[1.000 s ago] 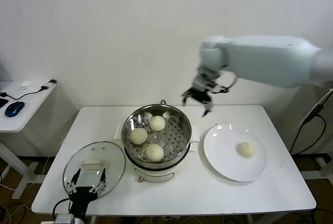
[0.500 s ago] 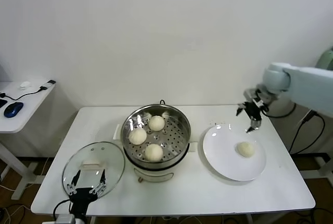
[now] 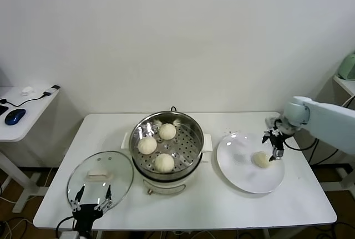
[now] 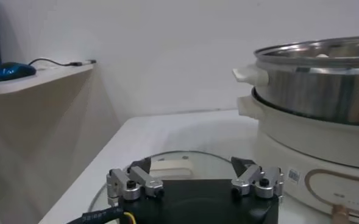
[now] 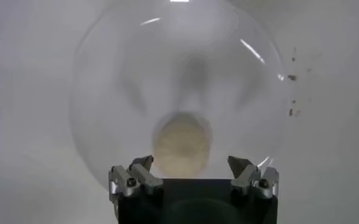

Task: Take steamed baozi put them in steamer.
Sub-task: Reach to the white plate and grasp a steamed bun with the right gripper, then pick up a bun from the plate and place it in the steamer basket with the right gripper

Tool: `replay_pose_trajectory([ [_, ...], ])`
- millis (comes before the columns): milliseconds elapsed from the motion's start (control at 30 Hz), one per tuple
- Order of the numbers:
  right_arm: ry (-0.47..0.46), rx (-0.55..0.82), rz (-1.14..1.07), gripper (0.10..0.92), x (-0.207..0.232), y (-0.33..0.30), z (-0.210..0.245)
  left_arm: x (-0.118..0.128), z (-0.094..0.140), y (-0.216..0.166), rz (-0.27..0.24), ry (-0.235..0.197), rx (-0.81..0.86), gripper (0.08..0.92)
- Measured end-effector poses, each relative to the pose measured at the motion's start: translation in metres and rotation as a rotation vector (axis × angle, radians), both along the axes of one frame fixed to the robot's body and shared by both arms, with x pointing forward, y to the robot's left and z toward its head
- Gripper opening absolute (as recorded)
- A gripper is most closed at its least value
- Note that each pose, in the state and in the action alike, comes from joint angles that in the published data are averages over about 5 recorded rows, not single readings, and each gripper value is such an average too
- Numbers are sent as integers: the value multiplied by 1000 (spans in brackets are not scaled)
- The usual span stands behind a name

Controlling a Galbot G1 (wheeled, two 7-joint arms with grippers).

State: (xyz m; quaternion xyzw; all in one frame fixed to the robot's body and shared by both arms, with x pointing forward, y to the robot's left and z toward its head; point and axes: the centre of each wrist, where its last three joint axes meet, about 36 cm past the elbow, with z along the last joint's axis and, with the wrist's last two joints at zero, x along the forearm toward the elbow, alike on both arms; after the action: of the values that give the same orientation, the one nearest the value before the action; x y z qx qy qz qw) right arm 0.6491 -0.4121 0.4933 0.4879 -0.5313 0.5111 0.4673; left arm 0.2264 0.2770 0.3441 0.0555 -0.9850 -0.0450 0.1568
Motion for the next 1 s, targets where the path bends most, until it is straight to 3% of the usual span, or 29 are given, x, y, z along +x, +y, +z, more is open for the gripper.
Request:
replay_pose_trajectory([
  [433, 3, -12, -24, 820, -1, 4, -40, -1, -1, -2, -5, 5, 2, 823],
  [600, 2, -17, -30, 732, -2, 2, -42, -2, 0, -3, -5, 5, 4, 823],
  [800, -1, -17, -32, 681, 0, 2, -30, -2, 3, -3, -5, -1, 6, 823],
  [1000, -30, 16, -11, 679, 8, 18, 14, -1, 6, -5, -13, -8, 6, 823],
])
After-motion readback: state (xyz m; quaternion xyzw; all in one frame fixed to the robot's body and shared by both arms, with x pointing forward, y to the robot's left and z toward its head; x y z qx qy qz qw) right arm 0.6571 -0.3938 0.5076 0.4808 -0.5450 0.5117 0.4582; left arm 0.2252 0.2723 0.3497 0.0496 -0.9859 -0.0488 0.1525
